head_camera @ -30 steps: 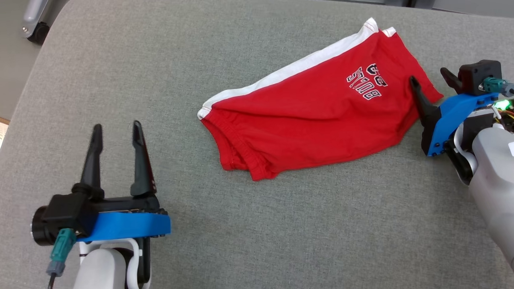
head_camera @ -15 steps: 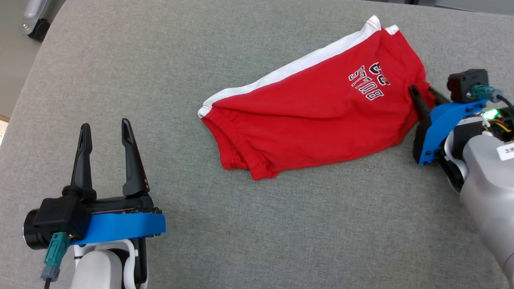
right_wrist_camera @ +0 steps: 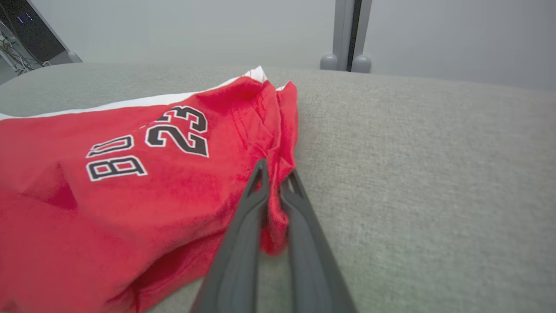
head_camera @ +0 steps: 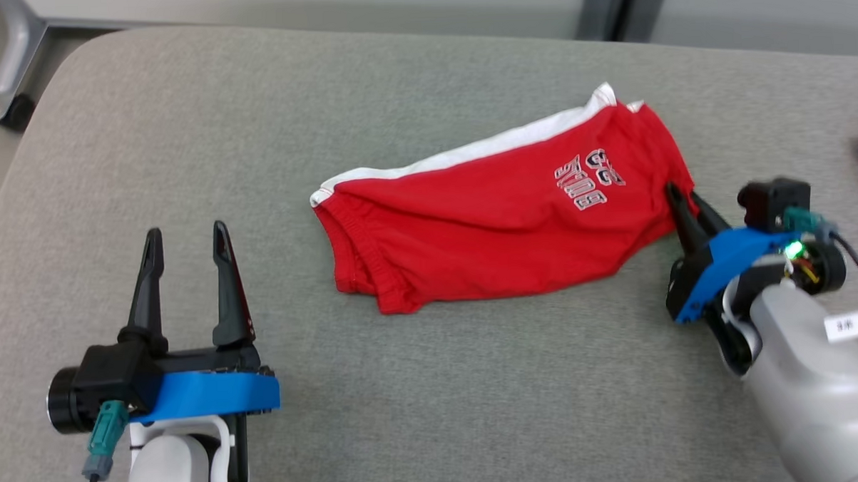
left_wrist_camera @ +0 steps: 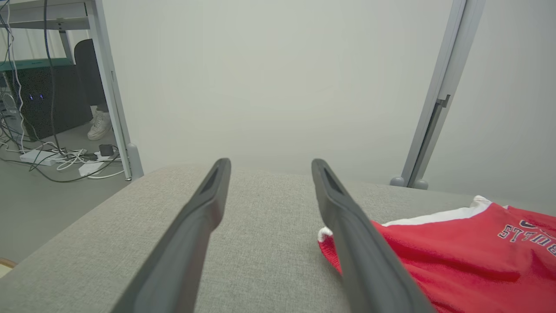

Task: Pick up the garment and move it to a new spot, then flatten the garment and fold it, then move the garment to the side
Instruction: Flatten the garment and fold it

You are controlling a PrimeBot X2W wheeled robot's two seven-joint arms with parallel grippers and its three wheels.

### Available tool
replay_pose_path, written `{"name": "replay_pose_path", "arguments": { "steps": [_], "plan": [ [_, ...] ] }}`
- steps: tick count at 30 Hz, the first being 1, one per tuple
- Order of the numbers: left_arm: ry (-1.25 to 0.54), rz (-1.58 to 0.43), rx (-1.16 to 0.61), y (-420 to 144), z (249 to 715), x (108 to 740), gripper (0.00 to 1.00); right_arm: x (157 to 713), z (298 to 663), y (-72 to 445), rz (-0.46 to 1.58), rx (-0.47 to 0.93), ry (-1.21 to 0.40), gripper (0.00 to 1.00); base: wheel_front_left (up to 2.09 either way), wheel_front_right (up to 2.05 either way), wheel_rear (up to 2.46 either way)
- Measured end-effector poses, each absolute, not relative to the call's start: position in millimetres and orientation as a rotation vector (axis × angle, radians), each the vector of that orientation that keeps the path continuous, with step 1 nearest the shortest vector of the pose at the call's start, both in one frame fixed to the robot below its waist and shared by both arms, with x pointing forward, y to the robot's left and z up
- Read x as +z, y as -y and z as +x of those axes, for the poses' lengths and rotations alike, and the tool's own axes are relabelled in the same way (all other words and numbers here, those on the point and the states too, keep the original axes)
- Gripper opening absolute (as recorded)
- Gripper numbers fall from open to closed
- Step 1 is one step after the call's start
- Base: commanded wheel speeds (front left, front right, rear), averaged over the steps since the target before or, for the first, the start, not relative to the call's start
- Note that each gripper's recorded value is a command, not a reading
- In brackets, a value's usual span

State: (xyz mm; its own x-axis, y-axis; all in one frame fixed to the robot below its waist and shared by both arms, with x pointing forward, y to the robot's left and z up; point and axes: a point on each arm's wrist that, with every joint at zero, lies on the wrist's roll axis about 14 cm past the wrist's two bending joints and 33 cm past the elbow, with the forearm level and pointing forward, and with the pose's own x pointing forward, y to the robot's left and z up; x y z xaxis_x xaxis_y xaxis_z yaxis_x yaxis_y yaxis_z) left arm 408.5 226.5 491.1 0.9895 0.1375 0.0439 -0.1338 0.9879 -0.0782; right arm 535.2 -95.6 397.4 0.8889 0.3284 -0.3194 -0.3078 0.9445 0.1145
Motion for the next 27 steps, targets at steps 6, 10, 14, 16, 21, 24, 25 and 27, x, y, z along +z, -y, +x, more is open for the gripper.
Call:
{"name": "replay_pose_path", "arguments": {
  "steps": [6, 10, 14, 16, 21, 24, 25, 27],
  "plan": [
    [0.045, -0.078, 0.089, -210.6, 405.1, 490.2, 1.0, 400.6, 498.1, 126.5, 0.159, 0.24, -0.313, 0.0, 0.0, 0.0, 0.0],
    [0.043, -0.078, 0.075, -205.9, 399.0, 490.1, 1.0, 400.9, 468.7, 154.5, 0.218, 0.151, -0.294, 0.0, 0.0, 0.0, 0.0],
    [0.046, -0.08, 0.052, -199.0, 394.2, 491.8, 1.0, 398.6, 438.8, 183.7, 0.243, 0.064, -0.285, 0.0, 0.0, 0.0, 0.0],
    [0.047, -0.08, 0.044, -196.5, 392.5, 492.1, 1.0, 395.7, 426.0, 198.8, 0.244, 0.02, -0.287, 0.0, 0.0, 0.0, 0.0],
    [0.05, -0.082, 0.036, -193.7, 390.9, 493.5, 1.0, 395.6, 412.6, 222.3, 0.232, -0.043, -0.287, 0.0, 0.0, 0.0, 0.0],
    [0.047, -0.083, 0.032, -192.4, 390.2, 492.5, 1.0, 402.2, 416.2, 223.3, 0.23, -0.047, -0.272, 0.0, 0.0, 0.0, 0.0],
    [0.045, -0.083, 0.031, -192.2, 389.9, 492.1, 1.0, 405.1, 418.3, 222.0, 0.229, -0.045, -0.265, 0.0, 0.0, 0.0, 0.0],
    [0.043, -0.083, 0.028, -191.4, 389.5, 491.6, 1.0, 411.0, 422.7, 216.4, 0.229, -0.032, -0.25, 0.0, 0.0, 0.0, 0.0]
  ]
}}
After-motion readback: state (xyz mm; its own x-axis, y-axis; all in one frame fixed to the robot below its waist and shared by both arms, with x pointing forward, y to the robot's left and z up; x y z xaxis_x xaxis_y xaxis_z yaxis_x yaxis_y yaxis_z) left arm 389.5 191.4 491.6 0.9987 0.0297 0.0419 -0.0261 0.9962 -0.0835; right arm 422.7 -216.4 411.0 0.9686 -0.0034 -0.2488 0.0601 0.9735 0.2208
